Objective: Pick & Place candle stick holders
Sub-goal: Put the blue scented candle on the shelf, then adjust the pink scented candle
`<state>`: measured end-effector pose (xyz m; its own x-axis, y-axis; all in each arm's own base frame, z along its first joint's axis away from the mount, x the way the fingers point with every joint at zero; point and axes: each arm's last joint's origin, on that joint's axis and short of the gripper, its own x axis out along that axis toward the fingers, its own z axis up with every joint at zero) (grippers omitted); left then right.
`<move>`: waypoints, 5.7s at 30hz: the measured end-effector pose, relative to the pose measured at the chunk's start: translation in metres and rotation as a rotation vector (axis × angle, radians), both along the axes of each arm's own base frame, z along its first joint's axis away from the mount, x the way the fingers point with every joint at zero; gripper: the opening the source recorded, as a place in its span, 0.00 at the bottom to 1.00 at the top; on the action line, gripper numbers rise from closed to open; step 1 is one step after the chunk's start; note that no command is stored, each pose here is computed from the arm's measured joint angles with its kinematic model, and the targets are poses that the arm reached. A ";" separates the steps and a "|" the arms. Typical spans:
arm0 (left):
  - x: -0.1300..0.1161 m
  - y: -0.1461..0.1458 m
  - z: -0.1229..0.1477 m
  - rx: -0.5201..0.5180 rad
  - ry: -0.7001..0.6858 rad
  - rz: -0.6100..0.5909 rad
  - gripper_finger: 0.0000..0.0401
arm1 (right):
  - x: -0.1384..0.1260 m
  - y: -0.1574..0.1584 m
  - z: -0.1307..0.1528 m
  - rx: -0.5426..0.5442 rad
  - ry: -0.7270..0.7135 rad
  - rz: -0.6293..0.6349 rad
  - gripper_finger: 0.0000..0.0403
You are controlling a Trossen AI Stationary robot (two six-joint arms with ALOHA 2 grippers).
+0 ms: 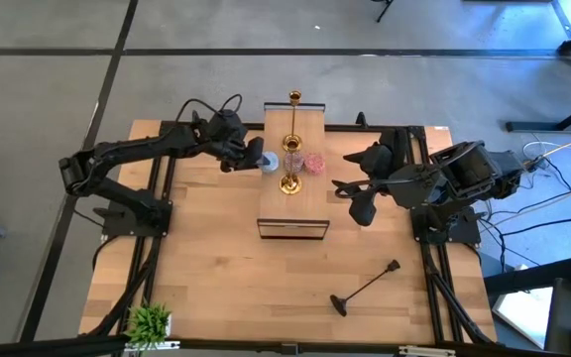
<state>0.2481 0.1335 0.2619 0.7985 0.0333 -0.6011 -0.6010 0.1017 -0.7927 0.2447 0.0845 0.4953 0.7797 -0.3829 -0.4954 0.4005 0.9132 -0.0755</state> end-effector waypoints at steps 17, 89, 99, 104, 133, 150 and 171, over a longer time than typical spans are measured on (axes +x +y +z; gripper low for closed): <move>0.003 -0.001 0.003 0.007 -0.036 -0.017 0.48 | 0.000 0.000 0.000 0.000 0.000 0.000 0.71; 0.021 0.066 0.007 0.204 -0.006 -0.039 0.00 | -0.001 -0.005 -0.003 0.008 0.020 -0.039 0.71; 0.022 0.067 0.003 0.188 -0.004 -0.056 0.00 | -0.001 -0.005 -0.003 0.011 0.025 -0.043 0.71; 0.022 0.066 0.003 0.182 -0.007 -0.066 0.00 | -0.002 -0.005 -0.003 0.009 0.028 -0.043 0.71; 0.032 0.057 0.011 0.238 -0.013 -0.080 0.00 | -0.003 -0.007 -0.005 0.008 0.050 -0.059 0.70; 0.026 0.044 0.038 0.297 0.023 -0.132 0.00 | 0.015 -0.061 -0.054 0.181 0.268 -0.354 0.29; -0.036 0.000 0.060 0.425 0.143 -0.046 0.00 | 0.000 -0.128 -0.138 0.487 0.126 -0.352 0.00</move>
<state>0.2125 0.1338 0.3221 0.7149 0.2676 -0.6459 -0.6887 0.4291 -0.5844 0.2449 -0.0438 0.3576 0.5716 -0.3133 -0.7583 0.6998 0.6687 0.2513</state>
